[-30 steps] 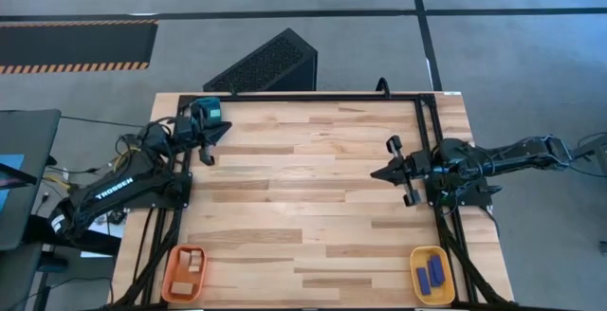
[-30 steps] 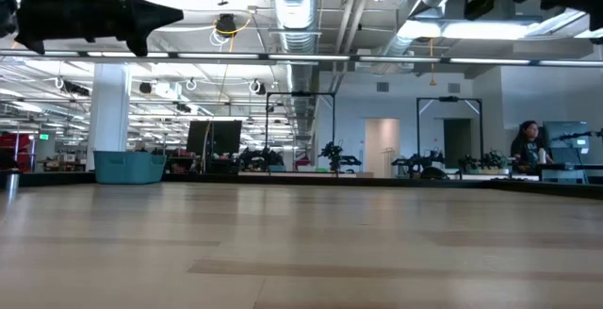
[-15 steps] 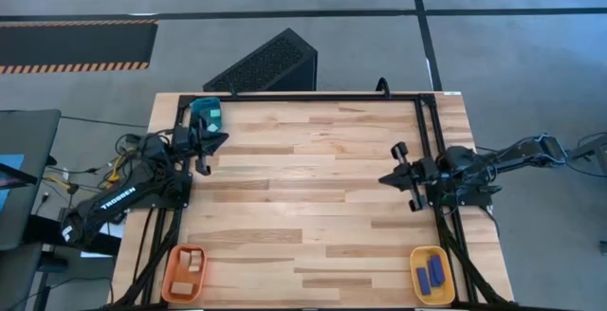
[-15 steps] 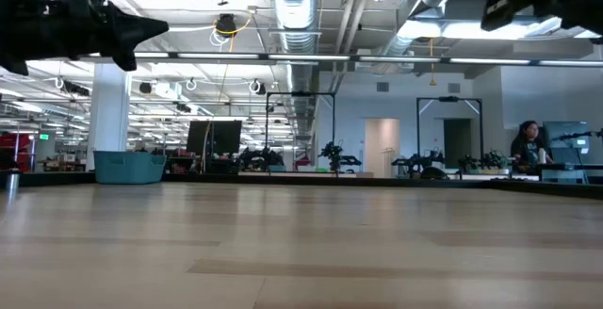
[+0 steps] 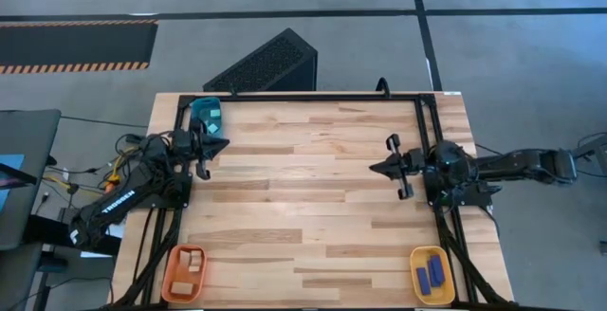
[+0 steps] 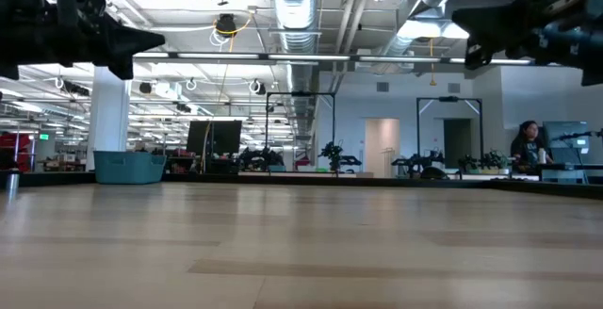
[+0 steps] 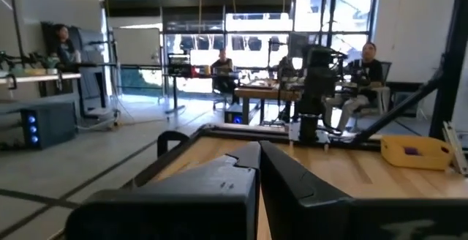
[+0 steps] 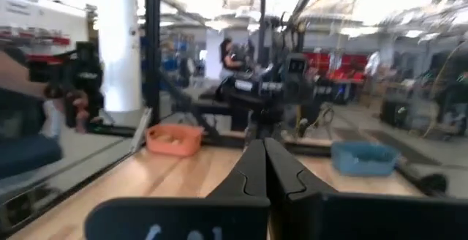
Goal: Sort & place blocks by color
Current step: Return to Home Position
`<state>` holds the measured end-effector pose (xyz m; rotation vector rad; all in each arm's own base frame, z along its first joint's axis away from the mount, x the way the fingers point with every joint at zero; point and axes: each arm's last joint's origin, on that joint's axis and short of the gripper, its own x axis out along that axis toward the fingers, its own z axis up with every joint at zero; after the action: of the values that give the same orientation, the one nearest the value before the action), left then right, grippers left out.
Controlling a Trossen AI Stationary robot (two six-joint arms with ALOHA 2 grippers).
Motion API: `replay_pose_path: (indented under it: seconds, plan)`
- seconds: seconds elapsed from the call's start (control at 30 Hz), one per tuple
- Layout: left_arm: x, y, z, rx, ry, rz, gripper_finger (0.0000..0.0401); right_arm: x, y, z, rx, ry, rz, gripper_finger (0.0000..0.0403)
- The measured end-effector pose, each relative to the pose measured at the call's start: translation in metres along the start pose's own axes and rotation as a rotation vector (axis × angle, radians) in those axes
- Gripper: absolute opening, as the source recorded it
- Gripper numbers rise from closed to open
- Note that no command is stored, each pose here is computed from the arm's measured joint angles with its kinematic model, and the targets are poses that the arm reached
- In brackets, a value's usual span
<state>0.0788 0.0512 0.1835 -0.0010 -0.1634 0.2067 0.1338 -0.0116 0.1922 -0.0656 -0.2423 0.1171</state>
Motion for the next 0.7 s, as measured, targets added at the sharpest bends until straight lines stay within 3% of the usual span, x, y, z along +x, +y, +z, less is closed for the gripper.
replay_pose_path:
  seconds: [0.27,0.43,0.7]
  plan:
    - [-0.001,-0.004,0.007,0.014,-0.025,-0.077,0.0000,-0.012,-0.010,0.010,0.096,-0.071,0.110,0.0002]
    - [-0.001,-0.004,0.009,0.042,-0.025,-0.092,0.0000,-0.020,-0.005,0.020,0.078,-0.131,0.128,0.0001]
    - [-0.002,-0.005,0.009,-0.008,-0.011,-0.150,0.0000,-0.029,0.004,0.017,0.078,-0.080,0.150,0.0001]
